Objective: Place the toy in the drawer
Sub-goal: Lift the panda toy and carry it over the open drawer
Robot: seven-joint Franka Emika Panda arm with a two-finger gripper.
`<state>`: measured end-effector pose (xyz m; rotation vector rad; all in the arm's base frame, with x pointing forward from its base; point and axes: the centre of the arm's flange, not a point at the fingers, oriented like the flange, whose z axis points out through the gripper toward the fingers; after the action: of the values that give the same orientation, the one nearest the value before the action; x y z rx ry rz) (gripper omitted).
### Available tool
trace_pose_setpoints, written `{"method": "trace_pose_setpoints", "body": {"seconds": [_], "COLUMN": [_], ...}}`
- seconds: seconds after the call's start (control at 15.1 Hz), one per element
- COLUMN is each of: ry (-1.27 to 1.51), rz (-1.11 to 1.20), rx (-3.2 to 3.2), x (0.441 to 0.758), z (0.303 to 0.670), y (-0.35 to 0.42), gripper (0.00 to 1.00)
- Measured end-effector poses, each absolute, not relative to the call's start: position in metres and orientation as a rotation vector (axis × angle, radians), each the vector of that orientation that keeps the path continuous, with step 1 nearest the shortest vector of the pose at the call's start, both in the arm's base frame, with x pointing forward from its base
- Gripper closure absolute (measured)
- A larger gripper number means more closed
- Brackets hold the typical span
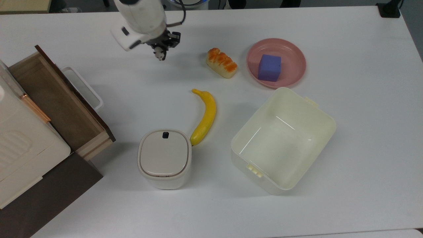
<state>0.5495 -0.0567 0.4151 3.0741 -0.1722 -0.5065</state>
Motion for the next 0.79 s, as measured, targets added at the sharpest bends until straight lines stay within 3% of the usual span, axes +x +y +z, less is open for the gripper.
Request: {"method": "trace_pose_setpoints", "body": {"seconds": [0.4, 0.79], "ry": [-0.183, -0.068], "rz": [-0.225, 0.019], "rx": [3.108, 3.087], "x": [0.575, 0.588], "z": [0.499, 0.547], "y": [-0.099, -0.134], "gripper": [0.62, 0.62]}}
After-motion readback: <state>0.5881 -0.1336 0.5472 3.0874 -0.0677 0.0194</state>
